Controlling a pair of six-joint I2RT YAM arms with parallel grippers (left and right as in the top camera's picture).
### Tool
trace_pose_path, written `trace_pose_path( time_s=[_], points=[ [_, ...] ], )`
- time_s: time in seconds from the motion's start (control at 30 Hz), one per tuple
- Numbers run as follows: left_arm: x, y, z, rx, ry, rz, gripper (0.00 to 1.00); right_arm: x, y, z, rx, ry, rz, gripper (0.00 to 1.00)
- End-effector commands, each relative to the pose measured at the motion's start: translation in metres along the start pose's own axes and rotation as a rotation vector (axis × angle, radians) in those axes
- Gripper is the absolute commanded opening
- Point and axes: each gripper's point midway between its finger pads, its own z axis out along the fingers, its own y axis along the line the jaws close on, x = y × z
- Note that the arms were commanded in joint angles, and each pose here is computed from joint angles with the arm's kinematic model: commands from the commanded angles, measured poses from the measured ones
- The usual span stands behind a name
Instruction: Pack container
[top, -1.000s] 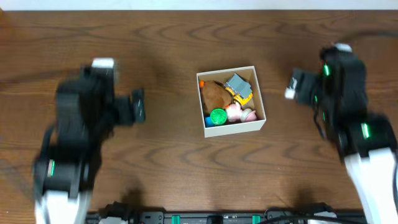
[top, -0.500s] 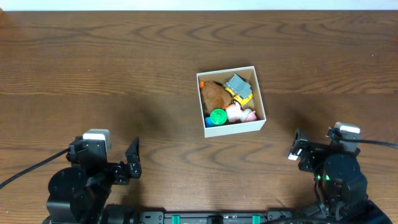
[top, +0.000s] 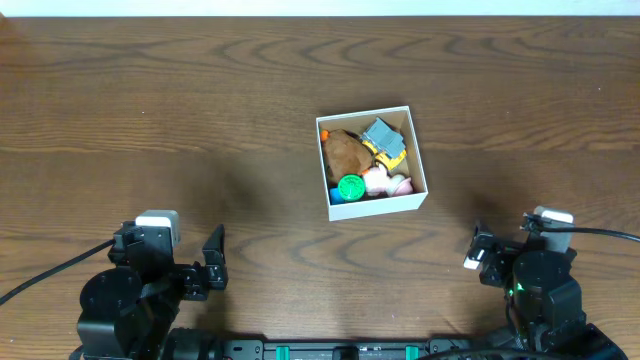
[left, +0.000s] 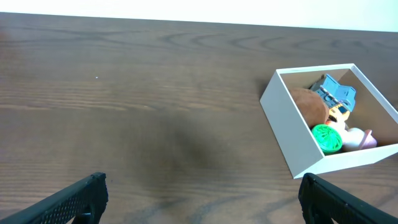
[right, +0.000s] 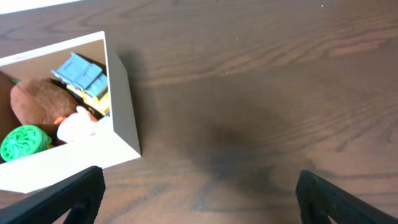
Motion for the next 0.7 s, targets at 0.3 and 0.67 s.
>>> trace_pose_path(
  time_s=[0.3, 0.67],
  points=[
    [0.000, 0.000, 0.000, 0.001, -0.001, -0.011, 0.98, -0.012, 0.021, 0.005, -0.167, -0.141, -0.167, 0.99],
    [0.000, 0.000, 0.000, 0.001, -0.001, -0.011, 0.98, -0.041, 0.014, 0.023, -0.185, -0.546, -0.121, 0.99]
  ],
)
